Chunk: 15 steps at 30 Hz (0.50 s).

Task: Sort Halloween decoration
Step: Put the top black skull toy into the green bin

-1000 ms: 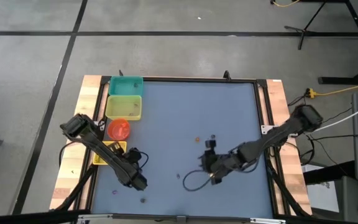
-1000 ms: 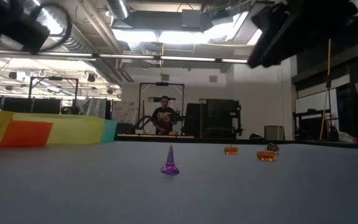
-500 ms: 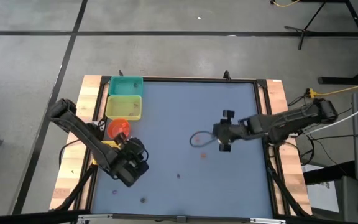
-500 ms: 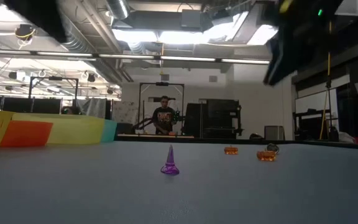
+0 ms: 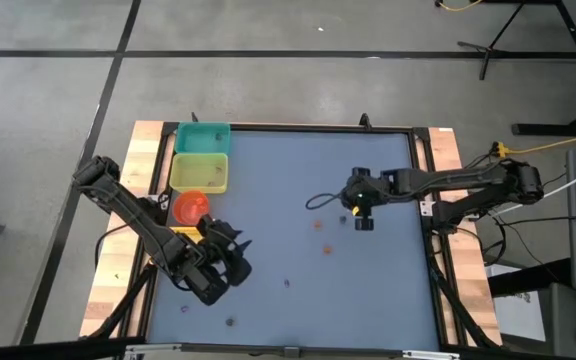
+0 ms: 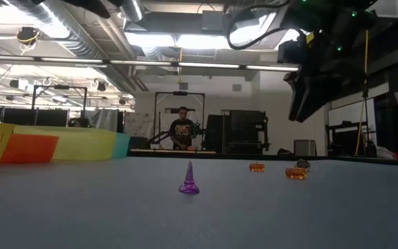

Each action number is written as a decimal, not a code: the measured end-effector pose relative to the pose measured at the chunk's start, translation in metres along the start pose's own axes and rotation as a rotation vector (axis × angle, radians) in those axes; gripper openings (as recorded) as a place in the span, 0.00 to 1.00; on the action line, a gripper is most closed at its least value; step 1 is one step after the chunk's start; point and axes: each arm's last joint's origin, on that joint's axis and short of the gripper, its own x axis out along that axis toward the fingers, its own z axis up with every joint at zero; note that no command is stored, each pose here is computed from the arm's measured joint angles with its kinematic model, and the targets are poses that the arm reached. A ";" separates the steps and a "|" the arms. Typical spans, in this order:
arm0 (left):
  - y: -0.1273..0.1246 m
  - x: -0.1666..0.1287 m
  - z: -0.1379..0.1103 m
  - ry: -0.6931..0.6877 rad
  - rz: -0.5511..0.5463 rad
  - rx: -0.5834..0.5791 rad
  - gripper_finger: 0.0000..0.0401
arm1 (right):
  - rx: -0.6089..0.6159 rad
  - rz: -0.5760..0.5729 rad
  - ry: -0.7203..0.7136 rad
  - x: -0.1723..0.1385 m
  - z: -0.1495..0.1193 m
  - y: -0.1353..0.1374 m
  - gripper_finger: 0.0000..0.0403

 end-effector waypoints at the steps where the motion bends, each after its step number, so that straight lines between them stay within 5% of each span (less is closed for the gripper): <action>1: -0.001 0.000 0.000 -0.002 -0.007 0.010 0.39 | -0.010 -0.001 -0.007 0.001 0.000 0.000 0.36; 8: -0.002 0.000 0.001 -0.005 -0.015 0.028 0.39 | -0.057 0.008 -0.021 0.014 -0.009 0.004 0.36; 15: -0.002 0.000 0.001 -0.005 -0.018 0.023 0.39 | -0.057 0.151 -0.068 0.024 -0.017 0.012 0.36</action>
